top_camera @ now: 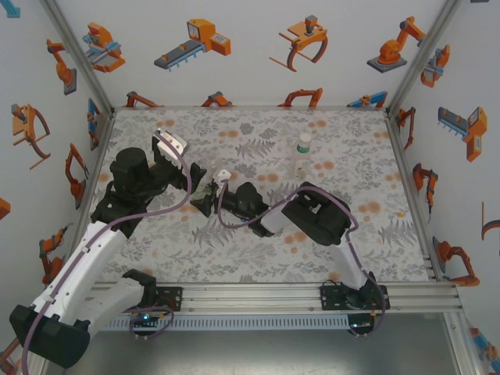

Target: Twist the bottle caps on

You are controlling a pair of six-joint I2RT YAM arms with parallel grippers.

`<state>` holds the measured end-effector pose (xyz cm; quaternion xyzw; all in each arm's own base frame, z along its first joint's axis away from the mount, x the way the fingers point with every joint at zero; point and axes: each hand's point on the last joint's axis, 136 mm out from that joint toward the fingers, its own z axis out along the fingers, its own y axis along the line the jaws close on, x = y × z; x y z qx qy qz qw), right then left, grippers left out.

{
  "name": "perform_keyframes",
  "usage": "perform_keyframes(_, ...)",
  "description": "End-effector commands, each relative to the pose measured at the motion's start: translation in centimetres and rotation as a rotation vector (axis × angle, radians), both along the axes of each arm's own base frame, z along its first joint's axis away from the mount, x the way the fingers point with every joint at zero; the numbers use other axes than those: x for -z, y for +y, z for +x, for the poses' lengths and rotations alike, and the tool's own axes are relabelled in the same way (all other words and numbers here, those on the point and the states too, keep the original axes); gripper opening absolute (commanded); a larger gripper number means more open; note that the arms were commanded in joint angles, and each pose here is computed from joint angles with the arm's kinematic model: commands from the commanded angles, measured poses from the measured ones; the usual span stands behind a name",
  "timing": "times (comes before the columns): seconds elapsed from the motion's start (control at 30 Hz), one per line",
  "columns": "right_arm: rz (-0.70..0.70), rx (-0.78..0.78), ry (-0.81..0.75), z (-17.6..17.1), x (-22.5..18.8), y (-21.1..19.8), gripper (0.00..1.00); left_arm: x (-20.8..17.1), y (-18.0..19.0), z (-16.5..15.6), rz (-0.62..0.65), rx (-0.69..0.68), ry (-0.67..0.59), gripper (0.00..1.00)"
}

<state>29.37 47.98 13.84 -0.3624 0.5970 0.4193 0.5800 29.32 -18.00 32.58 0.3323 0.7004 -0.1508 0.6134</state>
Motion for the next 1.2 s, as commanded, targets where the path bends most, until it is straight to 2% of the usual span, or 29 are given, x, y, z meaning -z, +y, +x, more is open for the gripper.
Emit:
perform_keyframes(0.0,0.046,0.017,-0.071,-0.3,-4.2,-1.3,0.43,-0.7,-0.5,-0.5,-0.02,0.043,-0.024,0.82)
perform_keyframes(0.63,0.092,0.089,-0.088,-0.7,-13.9,-14.0,0.39,-1.8,-3.7,-4.6,-0.098,0.338,-0.068,0.84)
perform_keyframes(0.9,0.175,-0.056,-0.148,-4.2,-20.2,-15.9,0.36,-3.0,-5.8,-10.5,-0.181,0.685,-0.162,0.84)
perform_keyframes(1.17,0.28,-0.3,-0.191,-9.2,-26.3,-16.1,0.31,-3.7,-5.8,-11.3,-0.216,0.716,-0.2,0.87)
